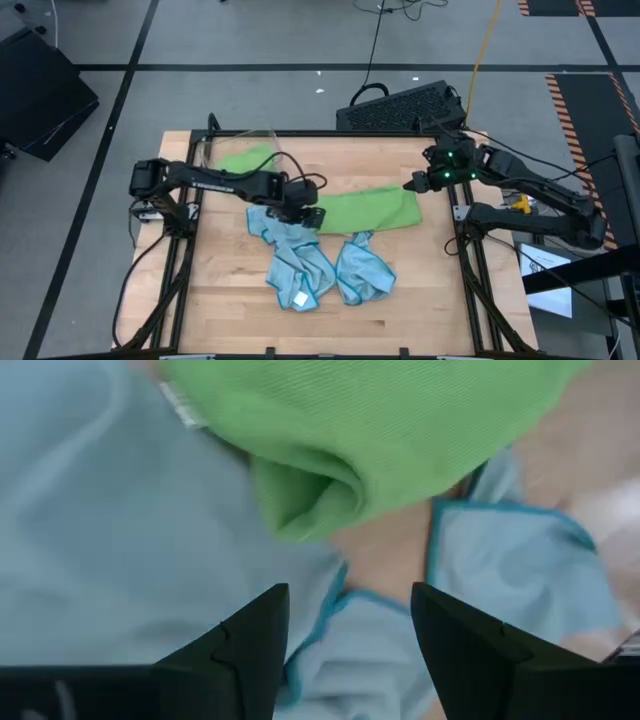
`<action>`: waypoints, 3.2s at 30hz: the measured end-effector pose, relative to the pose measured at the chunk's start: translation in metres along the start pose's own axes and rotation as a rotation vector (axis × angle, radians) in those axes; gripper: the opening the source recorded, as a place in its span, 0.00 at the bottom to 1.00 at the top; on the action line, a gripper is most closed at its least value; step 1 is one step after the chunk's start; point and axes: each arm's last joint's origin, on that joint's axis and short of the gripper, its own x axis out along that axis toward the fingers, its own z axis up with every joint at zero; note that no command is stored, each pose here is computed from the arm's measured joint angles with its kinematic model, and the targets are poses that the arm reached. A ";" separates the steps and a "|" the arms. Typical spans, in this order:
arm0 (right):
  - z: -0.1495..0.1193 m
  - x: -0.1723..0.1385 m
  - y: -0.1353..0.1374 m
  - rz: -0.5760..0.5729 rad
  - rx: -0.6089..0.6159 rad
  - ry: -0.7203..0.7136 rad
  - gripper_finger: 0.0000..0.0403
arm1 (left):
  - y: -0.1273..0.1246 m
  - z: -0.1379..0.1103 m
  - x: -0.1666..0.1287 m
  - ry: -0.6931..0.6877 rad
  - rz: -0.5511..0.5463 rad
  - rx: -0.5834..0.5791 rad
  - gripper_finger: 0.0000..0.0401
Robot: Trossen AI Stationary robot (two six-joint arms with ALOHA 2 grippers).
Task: Fold microfiber towels
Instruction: Fold the green microfiber cloth
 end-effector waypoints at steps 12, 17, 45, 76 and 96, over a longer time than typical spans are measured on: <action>-0.002 0.003 0.002 0.004 -0.035 0.024 0.38 | 0.007 0.001 0.047 0.018 -0.058 -0.072 0.62; -0.003 0.003 0.003 0.005 -0.054 0.028 0.38 | 0.012 0.002 0.065 0.053 -0.018 -0.111 0.69; -0.002 0.005 0.004 0.021 -0.045 0.041 0.38 | 0.020 0.032 0.081 0.010 -0.069 -0.094 0.34; 0.115 0.224 0.033 0.232 -0.444 0.297 0.69 | 0.005 0.009 0.061 -0.100 -0.060 0.164 0.04; 0.111 0.281 0.013 0.300 -0.785 0.224 0.73 | -0.006 -0.020 0.053 -0.131 -0.064 0.187 0.04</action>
